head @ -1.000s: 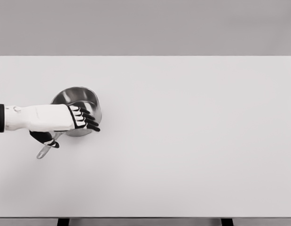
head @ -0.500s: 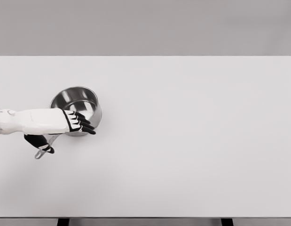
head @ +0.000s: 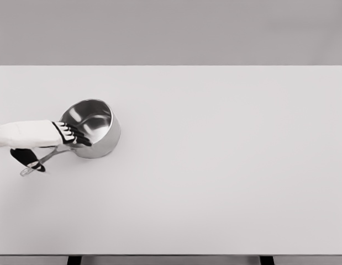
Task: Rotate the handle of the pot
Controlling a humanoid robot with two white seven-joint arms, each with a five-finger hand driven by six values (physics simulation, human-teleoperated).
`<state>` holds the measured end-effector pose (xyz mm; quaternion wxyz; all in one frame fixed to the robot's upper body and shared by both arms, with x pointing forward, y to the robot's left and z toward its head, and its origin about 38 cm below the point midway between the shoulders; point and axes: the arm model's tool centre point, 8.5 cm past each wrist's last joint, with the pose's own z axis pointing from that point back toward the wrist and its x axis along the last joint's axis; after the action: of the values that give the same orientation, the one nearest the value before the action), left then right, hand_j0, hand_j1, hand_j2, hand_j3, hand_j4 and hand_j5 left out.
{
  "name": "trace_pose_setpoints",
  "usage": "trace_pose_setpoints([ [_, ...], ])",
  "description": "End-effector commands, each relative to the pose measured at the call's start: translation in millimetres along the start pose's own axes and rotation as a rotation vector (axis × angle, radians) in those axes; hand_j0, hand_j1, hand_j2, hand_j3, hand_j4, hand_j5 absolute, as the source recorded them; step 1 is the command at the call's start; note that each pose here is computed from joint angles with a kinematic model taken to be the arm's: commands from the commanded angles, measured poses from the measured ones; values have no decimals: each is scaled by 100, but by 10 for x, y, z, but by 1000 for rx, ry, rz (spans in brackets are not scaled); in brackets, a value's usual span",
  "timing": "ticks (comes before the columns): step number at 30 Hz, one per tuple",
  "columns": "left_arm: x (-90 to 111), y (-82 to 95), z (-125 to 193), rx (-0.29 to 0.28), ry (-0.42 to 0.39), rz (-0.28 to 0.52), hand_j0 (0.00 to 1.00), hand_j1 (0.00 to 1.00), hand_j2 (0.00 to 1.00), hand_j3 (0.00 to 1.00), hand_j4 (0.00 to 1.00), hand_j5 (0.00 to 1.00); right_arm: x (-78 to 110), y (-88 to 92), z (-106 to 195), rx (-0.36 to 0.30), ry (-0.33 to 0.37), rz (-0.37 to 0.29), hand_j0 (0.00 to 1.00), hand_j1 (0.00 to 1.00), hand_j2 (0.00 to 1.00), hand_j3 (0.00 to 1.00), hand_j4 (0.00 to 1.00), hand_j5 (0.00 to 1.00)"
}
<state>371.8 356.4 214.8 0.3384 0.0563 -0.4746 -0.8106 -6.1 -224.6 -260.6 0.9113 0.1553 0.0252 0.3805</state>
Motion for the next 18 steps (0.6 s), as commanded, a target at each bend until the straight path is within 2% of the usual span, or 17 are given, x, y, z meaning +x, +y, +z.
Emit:
trace_pose_setpoints([
  [1, -105, -16, 62, 6, 33, 23, 100, 100, 100, 100, 100, 100, 0, 0, 0, 0, -1, 0, 100, 100, 100, 100, 100, 100],
  [5, -172, -6, 112, 14, 56, 31, 100, 100, 100, 100, 100, 100, -2, 0, 0, 0, 0, 0, 100, 100, 100, 100, 100, 100],
  [9, -329, 17, 210, 33, 106, 51, 100, 100, 100, 100, 100, 100, 0, 0, 0, 0, -1, 0, 100, 100, 100, 100, 100, 100],
  [18, -417, 91, 258, 54, 134, 50, 100, 100, 100, 100, 100, 100, -2, 0, 0, 0, 0, 0, 100, 100, 100, 100, 100, 100],
])
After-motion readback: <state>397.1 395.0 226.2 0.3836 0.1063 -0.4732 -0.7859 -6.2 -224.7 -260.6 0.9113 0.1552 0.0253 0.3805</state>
